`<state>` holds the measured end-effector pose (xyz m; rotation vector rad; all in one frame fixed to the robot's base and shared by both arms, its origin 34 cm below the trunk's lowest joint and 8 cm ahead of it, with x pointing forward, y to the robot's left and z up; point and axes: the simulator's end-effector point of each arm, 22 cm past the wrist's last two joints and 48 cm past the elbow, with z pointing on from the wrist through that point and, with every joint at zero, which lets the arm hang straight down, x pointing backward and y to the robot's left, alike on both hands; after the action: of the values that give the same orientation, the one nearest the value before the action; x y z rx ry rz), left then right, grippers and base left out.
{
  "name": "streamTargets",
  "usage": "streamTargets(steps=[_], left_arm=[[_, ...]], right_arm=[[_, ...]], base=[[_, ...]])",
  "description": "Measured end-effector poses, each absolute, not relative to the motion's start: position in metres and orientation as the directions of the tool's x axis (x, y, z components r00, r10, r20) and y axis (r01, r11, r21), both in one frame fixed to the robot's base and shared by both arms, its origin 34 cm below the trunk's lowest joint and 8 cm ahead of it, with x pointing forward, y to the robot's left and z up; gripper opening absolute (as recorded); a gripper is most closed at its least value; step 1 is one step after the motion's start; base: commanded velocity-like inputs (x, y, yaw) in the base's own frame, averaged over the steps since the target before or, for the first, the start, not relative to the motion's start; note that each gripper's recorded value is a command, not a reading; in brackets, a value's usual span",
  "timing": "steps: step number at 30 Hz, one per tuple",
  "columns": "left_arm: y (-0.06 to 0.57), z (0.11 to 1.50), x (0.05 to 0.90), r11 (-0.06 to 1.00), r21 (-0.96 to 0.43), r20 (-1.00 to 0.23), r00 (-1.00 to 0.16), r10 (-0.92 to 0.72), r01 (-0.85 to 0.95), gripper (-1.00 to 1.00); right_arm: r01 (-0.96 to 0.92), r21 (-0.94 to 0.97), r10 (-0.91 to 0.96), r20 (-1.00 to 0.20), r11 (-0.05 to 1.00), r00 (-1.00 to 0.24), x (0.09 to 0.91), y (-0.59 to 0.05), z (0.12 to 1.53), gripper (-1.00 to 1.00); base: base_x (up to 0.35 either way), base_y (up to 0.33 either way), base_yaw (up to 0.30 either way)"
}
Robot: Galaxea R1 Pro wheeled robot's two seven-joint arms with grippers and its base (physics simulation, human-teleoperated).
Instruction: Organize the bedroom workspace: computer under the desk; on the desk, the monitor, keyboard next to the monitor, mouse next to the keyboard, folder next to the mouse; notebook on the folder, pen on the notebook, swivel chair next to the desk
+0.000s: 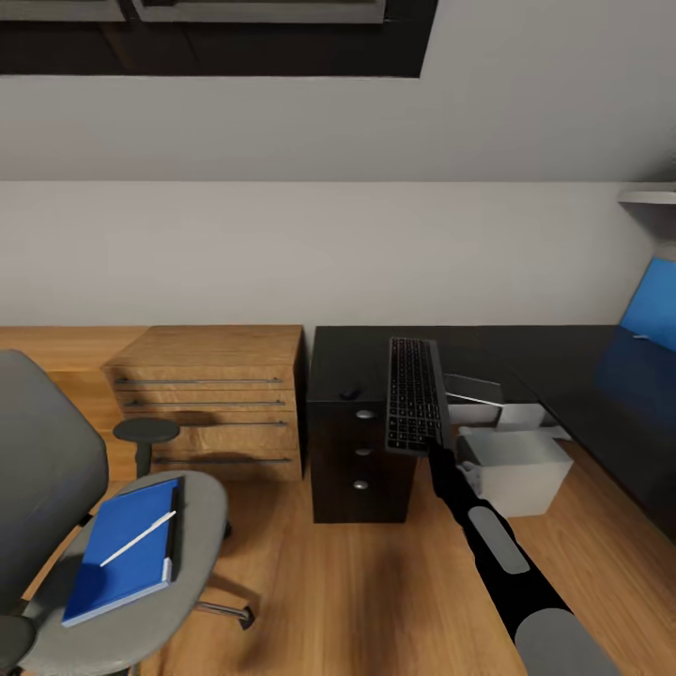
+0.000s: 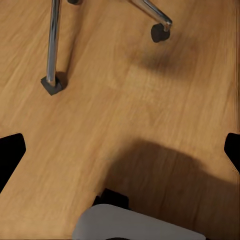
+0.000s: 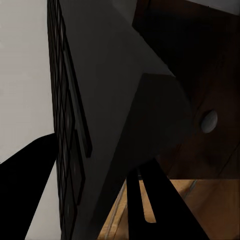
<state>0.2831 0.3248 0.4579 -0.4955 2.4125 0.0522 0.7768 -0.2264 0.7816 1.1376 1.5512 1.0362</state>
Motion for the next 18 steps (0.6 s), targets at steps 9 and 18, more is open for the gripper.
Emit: streamTargets(steps=[9,18], left_arm=[[0.325,0.458,0.283,0.927,-0.089,-0.622,-0.707,-0.337,-0.364,1.00],[0.324,0.458,0.283,0.927,-0.090,-0.622,-0.706,-0.337,-0.364,1.00]], right_arm=[[0.179,0.937,0.947,-0.271,0.301,-0.174,0.777,-0.224,0.783,-1.00],[0.148,0.933,0.937,-0.302,0.328,-0.174,0.780,-0.224,0.797,-1.00]], base=[[0.000,-0.296,0.000],[-0.034,-0.113,0.000]])
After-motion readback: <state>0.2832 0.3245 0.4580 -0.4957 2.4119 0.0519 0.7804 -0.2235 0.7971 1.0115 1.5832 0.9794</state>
